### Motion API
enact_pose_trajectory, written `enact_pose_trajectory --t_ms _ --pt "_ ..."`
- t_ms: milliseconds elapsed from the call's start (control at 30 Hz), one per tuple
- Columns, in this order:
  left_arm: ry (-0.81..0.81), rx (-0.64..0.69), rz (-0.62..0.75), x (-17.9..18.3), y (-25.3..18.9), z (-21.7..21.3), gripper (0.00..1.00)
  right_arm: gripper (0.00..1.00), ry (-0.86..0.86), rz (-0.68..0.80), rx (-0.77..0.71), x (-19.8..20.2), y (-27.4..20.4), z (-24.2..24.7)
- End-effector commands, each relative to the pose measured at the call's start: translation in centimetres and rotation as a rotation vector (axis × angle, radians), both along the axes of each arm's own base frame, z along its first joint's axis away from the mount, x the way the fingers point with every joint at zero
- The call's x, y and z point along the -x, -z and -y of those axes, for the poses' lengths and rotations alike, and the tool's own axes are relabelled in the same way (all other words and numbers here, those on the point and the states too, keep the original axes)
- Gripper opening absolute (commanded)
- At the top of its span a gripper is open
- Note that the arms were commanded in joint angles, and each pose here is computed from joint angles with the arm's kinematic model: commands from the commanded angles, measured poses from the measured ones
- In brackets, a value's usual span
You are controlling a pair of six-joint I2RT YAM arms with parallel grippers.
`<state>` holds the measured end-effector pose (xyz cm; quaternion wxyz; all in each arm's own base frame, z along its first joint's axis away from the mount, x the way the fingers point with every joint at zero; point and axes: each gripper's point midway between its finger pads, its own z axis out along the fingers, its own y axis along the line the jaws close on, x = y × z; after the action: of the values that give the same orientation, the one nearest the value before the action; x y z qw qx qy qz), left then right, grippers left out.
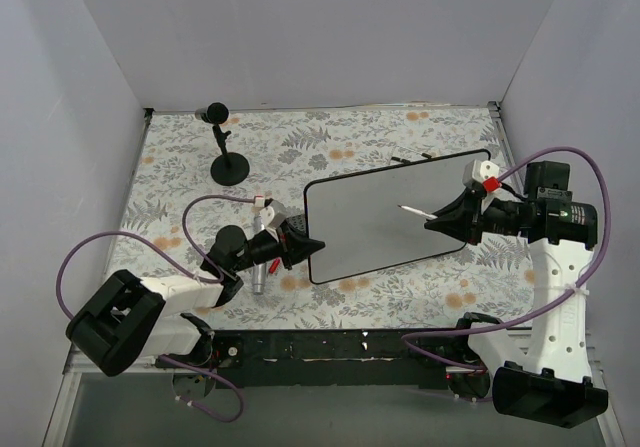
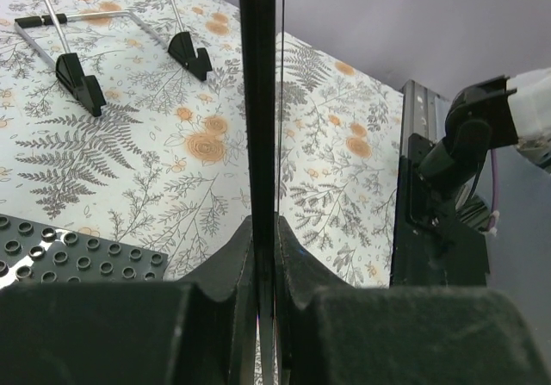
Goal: Write a sentence on the whiteboard
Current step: Hold the whiteboard at the center of the board.
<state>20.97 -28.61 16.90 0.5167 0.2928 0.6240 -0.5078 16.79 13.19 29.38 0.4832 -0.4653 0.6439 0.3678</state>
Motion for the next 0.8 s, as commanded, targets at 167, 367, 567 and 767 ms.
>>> enact_pose_trajectory --t_ms 167,367,567,767 --pt "-0.068 -0.089 0.129 0.0 2.7 -0.5 0.07 0.01 -0.027 0.093 -0.031 0.2 -3.9 -0.6" --pt "-0.046 -0.094 0.141 0.6 3.2 -0.3 0.10 0.01 -0.023 0.090 -0.027 0.6 -3.6 -0.6" --pt "-0.055 -0.080 0.174 0.4 2.1 -0.3 0.15 0.01 -0.028 0.102 -0.038 1.0 -4.2 -0.7" --pt "-0.057 -0.074 0.185 0.1 1.3 -0.1 0.24 0.01 -0.029 0.110 -0.042 1.0 -4.7 -0.8"
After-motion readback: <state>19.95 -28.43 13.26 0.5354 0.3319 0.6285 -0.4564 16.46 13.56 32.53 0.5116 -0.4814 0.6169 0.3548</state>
